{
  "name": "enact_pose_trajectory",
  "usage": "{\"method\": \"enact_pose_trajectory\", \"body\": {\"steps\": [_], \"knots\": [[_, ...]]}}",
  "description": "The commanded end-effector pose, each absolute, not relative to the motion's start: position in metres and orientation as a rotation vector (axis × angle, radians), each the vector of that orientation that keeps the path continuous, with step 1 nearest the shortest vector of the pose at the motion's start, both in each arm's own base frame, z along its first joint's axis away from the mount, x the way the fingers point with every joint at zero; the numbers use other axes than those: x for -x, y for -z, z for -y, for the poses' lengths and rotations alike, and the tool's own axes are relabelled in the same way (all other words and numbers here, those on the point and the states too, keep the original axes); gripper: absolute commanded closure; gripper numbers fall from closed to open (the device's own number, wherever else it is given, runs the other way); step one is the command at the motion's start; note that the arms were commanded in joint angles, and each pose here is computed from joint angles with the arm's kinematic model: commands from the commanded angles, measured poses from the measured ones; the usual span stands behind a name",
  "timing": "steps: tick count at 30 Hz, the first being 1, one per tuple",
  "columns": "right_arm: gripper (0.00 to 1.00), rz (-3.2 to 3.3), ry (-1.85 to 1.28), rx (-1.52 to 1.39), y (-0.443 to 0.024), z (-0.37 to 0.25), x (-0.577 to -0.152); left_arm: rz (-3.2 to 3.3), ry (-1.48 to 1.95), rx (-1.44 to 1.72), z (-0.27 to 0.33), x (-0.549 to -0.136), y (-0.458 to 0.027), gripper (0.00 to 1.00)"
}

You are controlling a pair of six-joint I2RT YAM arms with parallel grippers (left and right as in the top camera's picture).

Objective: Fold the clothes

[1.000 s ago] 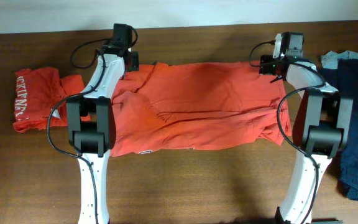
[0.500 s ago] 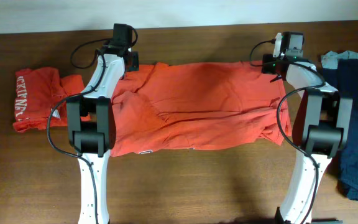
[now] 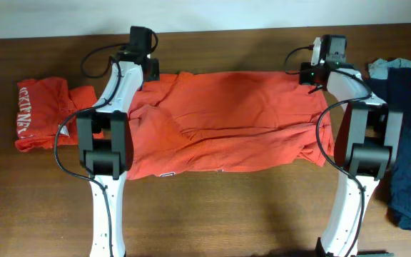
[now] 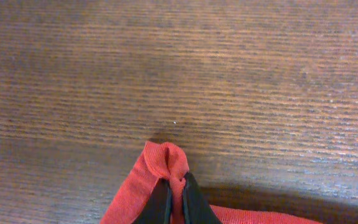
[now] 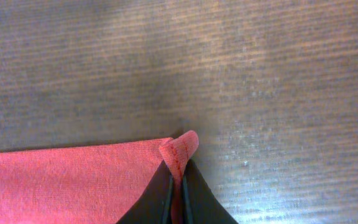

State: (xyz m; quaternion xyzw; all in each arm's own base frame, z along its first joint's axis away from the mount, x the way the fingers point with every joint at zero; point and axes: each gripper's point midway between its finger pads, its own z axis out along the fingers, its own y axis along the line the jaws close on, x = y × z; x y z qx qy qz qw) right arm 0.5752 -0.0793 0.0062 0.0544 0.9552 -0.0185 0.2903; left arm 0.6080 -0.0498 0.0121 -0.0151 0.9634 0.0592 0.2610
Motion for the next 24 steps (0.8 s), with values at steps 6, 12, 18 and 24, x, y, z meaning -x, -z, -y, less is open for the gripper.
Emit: {"method": "enact_pose_trajectory", "body": {"steps": [6, 12, 18, 24], "knots": [[0.96, -2.596, 0.067, -0.158, -0.069, 0.082, -0.582, -2.611, -0.154, 0.084, 0.036, -0.612, -0.064, 0.99], [0.96, -2.727, 0.03, -0.161, -0.101, 0.075, -0.552, -2.707, -0.162, 0.073, 0.035, -0.587, -0.083, 0.99], [0.96, -2.917, -0.212, -0.16, -0.101, 0.045, -0.505, -2.87, -0.124, 0.112, 0.038, -0.548, -0.079, 0.99], [0.96, -2.991, -0.407, -0.218, -0.103, 0.037, -0.479, -2.956, -0.143, 0.137, 0.036, -0.519, -0.098, 1.0]]}}
